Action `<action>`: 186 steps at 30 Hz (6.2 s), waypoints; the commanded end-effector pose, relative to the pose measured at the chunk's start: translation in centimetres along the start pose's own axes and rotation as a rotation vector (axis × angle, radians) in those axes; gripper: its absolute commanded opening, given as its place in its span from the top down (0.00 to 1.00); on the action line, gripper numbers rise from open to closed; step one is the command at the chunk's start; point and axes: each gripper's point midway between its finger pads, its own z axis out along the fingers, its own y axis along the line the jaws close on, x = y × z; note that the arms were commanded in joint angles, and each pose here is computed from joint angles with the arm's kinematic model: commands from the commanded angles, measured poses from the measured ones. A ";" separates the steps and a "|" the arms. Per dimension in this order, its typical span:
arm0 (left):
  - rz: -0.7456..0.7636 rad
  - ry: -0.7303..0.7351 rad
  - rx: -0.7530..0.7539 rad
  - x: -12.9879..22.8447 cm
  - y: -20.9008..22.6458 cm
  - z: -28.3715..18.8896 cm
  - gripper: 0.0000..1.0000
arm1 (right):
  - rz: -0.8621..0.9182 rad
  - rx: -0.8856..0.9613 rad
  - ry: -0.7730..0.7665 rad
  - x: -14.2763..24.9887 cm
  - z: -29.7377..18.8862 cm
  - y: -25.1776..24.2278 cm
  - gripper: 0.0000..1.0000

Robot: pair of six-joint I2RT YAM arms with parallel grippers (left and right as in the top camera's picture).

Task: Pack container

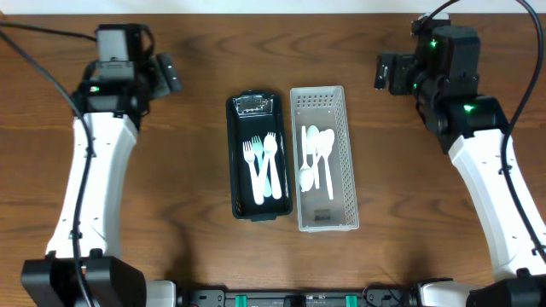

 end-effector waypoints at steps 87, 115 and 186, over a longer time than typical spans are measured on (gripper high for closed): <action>-0.021 -0.396 0.214 14.1 5.2 -17.4 0.02 | 0.056 -0.029 -0.565 17.9 -12.0 -4.0 0.01; -0.021 -0.396 0.214 14.1 5.2 -17.4 0.02 | -0.162 -0.079 -0.558 19.3 -10.4 -2.3 0.01; 0.231 -0.691 0.278 19.1 3.3 -5.2 0.02 | -0.162 -0.079 -0.558 19.3 -10.4 -2.3 0.01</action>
